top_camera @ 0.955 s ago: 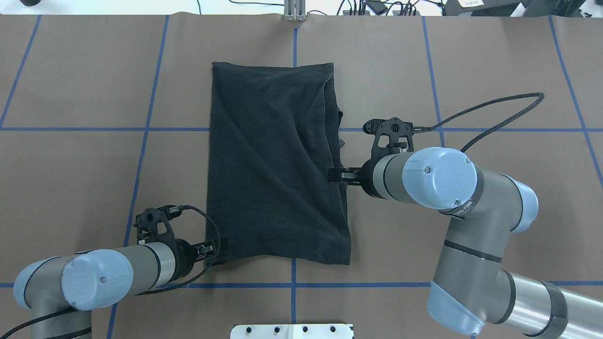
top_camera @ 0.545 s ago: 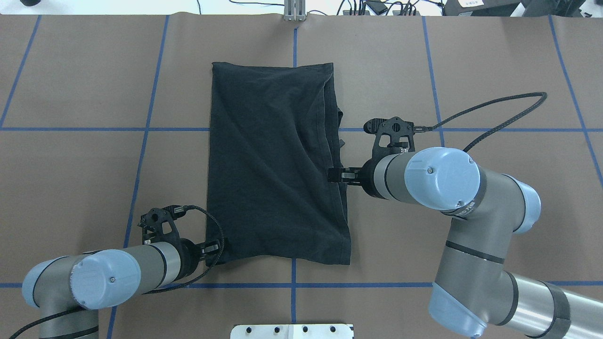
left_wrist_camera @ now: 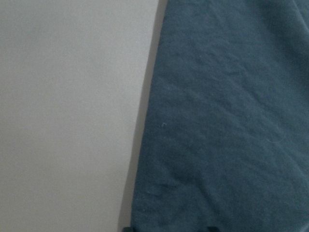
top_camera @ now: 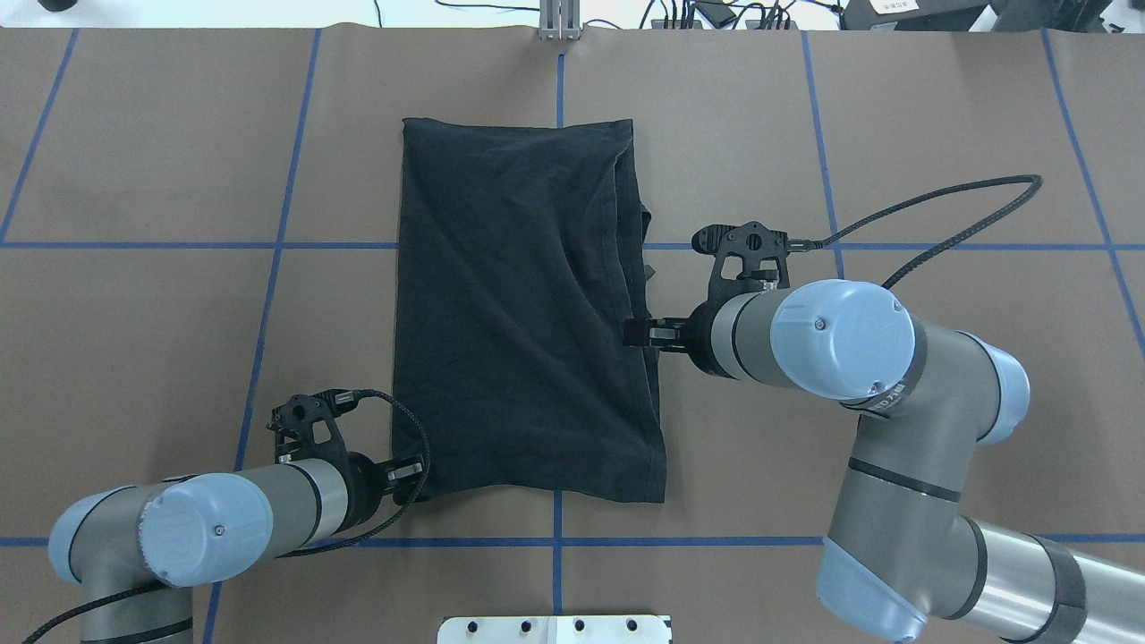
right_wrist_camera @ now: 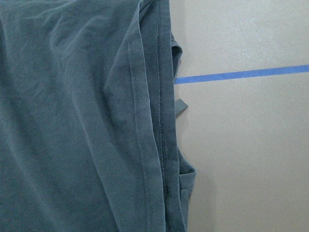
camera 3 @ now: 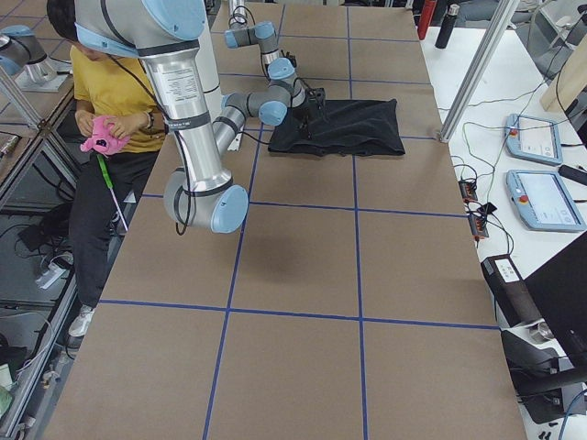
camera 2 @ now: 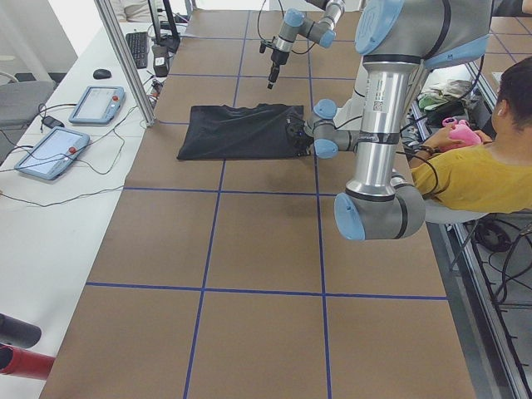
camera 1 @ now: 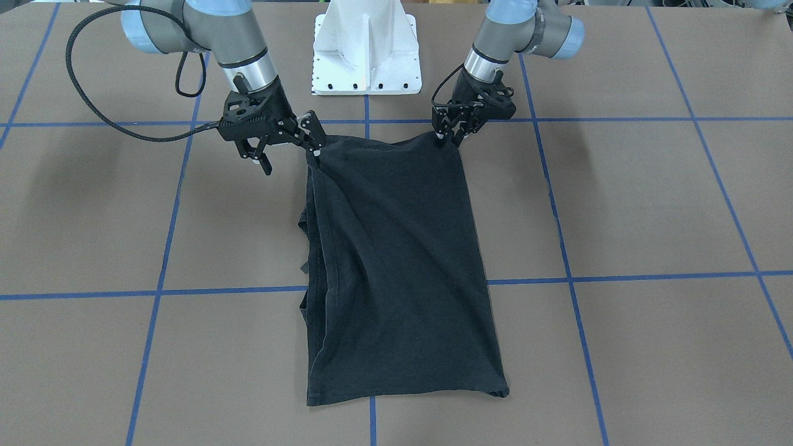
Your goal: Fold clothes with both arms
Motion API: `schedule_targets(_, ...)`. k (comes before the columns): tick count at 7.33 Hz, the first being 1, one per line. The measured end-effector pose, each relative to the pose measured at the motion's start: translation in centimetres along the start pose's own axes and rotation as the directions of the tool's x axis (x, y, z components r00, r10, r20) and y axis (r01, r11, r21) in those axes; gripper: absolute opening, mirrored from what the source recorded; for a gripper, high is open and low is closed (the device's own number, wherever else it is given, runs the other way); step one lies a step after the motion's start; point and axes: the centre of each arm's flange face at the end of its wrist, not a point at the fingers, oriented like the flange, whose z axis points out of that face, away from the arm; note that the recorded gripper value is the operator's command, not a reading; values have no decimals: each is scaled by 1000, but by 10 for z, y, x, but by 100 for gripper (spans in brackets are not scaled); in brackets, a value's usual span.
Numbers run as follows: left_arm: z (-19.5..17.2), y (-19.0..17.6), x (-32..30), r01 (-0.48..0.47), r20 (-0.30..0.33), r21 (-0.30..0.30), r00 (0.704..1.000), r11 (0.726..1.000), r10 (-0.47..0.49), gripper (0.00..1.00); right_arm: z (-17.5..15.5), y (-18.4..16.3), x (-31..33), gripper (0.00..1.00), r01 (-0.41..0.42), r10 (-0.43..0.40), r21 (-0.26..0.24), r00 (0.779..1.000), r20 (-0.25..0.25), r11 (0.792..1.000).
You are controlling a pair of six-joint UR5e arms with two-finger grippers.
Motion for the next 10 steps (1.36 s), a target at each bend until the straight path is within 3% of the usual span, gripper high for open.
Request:
schedule_targets(8,-2,6,-2,-11,3,-11,1000,1000,11,39,-2,1,2,100,0,0,0,1000,1,1000)
schedule_targets(9,-2,8,-2,-13,3,-15,1000,1000,13,32,-2,1,2,100,0,0,0,1000,1,1000)
schedule_targets(10,-2,11,-2,-15,3,-20,1000,1000,15,11,-2,1,3,100,0,0,0,1000,-1,1000)
